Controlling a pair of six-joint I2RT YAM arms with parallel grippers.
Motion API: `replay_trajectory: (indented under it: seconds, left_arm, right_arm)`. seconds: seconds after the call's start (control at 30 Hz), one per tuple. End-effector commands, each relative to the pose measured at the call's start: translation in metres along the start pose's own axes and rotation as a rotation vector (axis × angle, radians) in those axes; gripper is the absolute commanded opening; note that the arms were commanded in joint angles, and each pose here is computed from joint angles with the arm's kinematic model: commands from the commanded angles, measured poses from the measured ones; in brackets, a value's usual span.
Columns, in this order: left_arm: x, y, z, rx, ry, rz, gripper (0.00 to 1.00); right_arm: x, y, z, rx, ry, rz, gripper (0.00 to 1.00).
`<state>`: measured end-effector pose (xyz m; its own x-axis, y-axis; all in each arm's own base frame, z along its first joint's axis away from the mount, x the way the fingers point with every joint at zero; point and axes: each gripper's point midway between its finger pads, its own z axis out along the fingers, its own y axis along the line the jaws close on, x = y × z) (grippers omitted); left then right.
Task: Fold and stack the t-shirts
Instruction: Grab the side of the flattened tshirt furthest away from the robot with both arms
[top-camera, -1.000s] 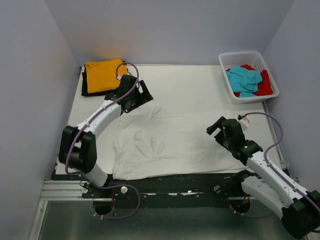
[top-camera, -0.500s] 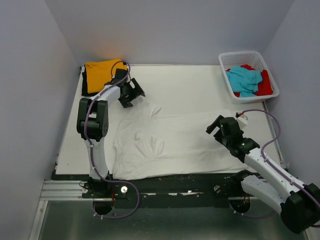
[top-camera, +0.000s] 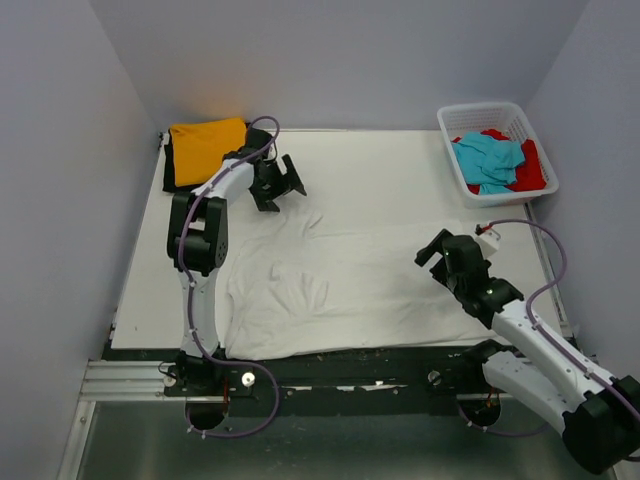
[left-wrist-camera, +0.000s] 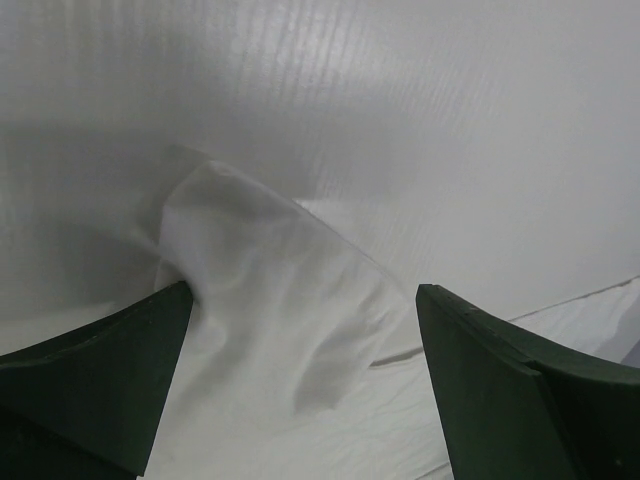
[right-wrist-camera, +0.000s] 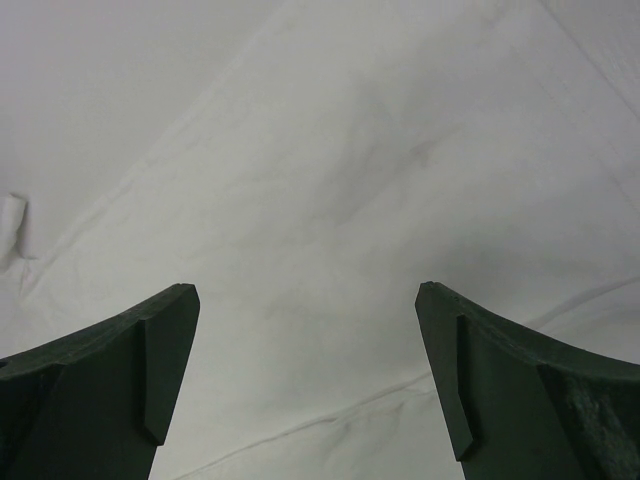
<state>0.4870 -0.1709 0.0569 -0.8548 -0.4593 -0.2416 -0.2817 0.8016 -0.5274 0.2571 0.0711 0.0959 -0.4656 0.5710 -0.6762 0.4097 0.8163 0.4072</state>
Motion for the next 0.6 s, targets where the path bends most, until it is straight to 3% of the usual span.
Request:
replay_trajectory:
  seconds: [0.0, 0.13, 0.33, 0.47, 0.57]
  left_arm:
    - [0.036, 0.0, -0.001, -0.07, 0.16, 0.129, 0.99]
    - [0.062, -0.002, 0.0, -0.084, 0.253, 0.193, 0.99]
    - [0.085, -0.007, 0.0, -0.132, 0.284, 0.237, 0.95]
    - [0.083, -0.006, 0.002, -0.164, 0.253, 0.222, 0.62]
    - [0.074, 0.001, 0.002, -0.223, 0.209, 0.201, 0.52]
  right_arm:
    - [-0.021, -0.003, -0.009, 0.024, -0.075, -0.011, 1.0]
    - [-0.026, -0.007, -0.013, 0.029, -0.102, -0.016, 1.0]
    - [-0.029, -0.008, -0.019, 0.01, -0.117, -0.017, 1.0]
    - [-0.028, -0.007, -0.02, -0.005, -0.112, -0.017, 1.0]
    - [-0.027, -0.009, -0.02, 0.0, -0.113, -0.027, 1.0]
